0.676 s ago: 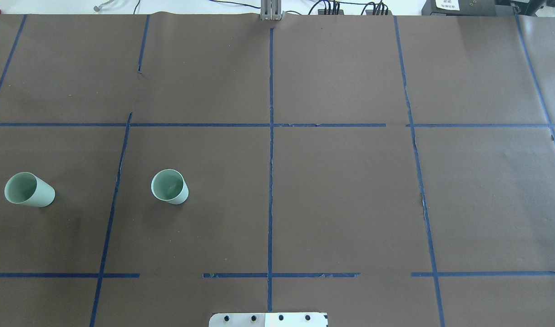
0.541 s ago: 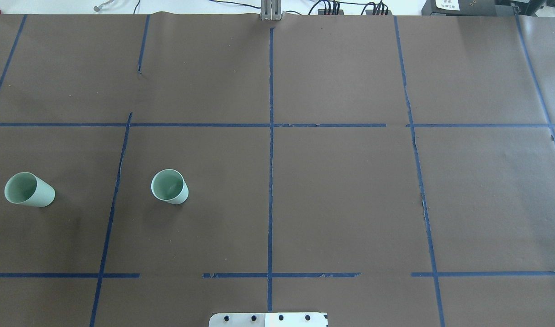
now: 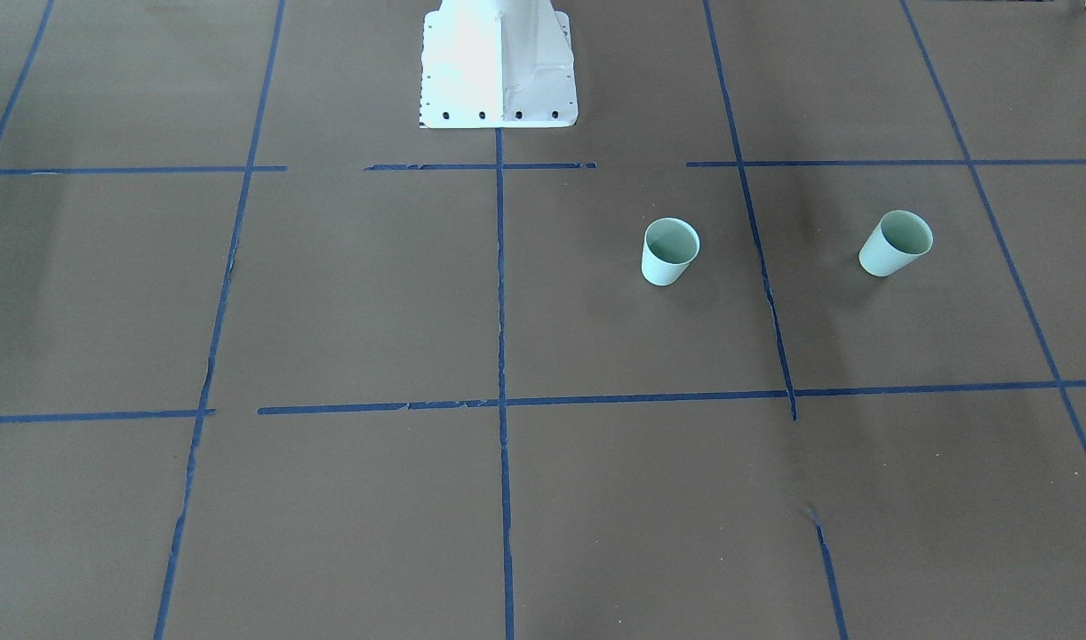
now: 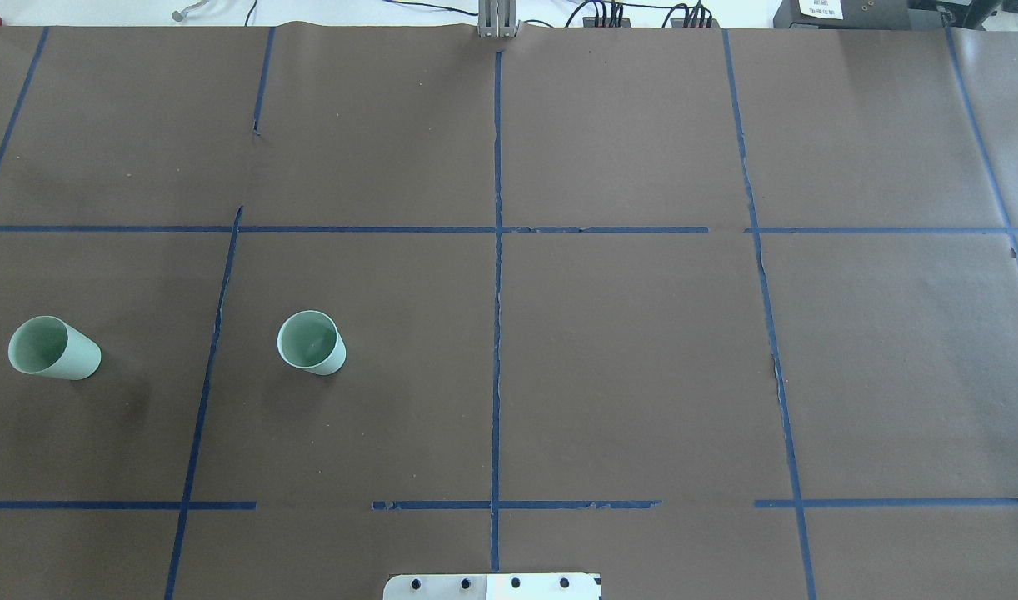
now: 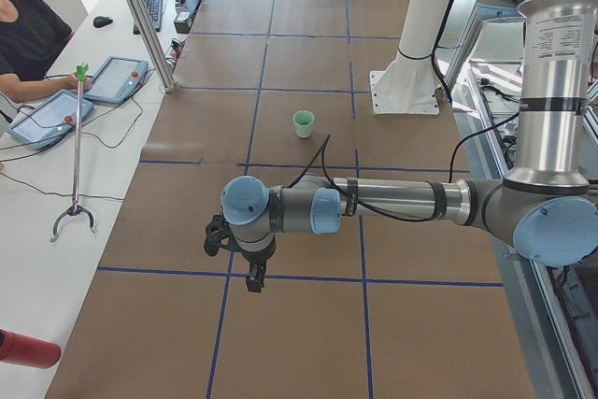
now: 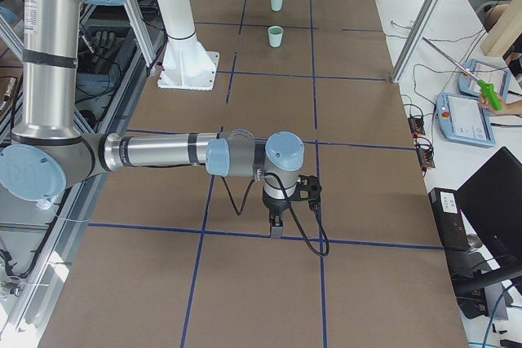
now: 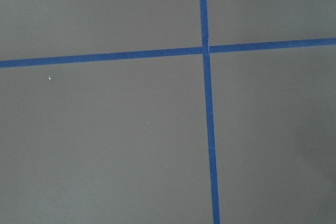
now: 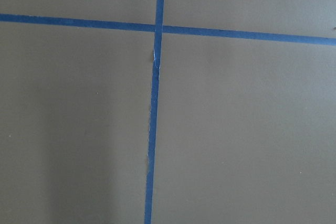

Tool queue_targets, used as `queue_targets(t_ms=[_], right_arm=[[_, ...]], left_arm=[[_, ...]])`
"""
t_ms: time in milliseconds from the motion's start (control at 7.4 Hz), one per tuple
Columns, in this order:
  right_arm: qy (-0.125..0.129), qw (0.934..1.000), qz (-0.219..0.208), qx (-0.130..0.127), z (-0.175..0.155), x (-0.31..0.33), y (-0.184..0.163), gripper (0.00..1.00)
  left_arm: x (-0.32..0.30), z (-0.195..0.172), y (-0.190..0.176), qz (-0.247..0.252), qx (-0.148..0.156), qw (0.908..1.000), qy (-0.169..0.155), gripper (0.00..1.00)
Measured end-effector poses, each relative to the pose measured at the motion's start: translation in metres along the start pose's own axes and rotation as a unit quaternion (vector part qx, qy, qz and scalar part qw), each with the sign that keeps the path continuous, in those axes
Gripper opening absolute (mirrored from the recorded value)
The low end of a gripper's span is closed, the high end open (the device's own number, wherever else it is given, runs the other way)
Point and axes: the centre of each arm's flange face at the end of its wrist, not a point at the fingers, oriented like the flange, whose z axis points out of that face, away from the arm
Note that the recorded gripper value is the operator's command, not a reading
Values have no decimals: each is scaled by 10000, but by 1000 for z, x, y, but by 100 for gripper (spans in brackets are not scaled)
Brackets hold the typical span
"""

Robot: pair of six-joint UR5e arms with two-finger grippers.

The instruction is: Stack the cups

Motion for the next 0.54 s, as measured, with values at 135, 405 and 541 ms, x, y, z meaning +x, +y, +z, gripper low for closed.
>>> queue_targets(t_ms=[135,405,541], right_arm=[[0,10000,0,0,0,0,0,100],[0,10000,0,0,0,0,0,100],[0,10000,0,0,0,0,0,100]], left_arm=[[12,-3,-4,-121,47,9999,11,100],[58,7,-12,-659,-50,9978,58,100],[80,13,-12,-795,-90,9968,81,100]])
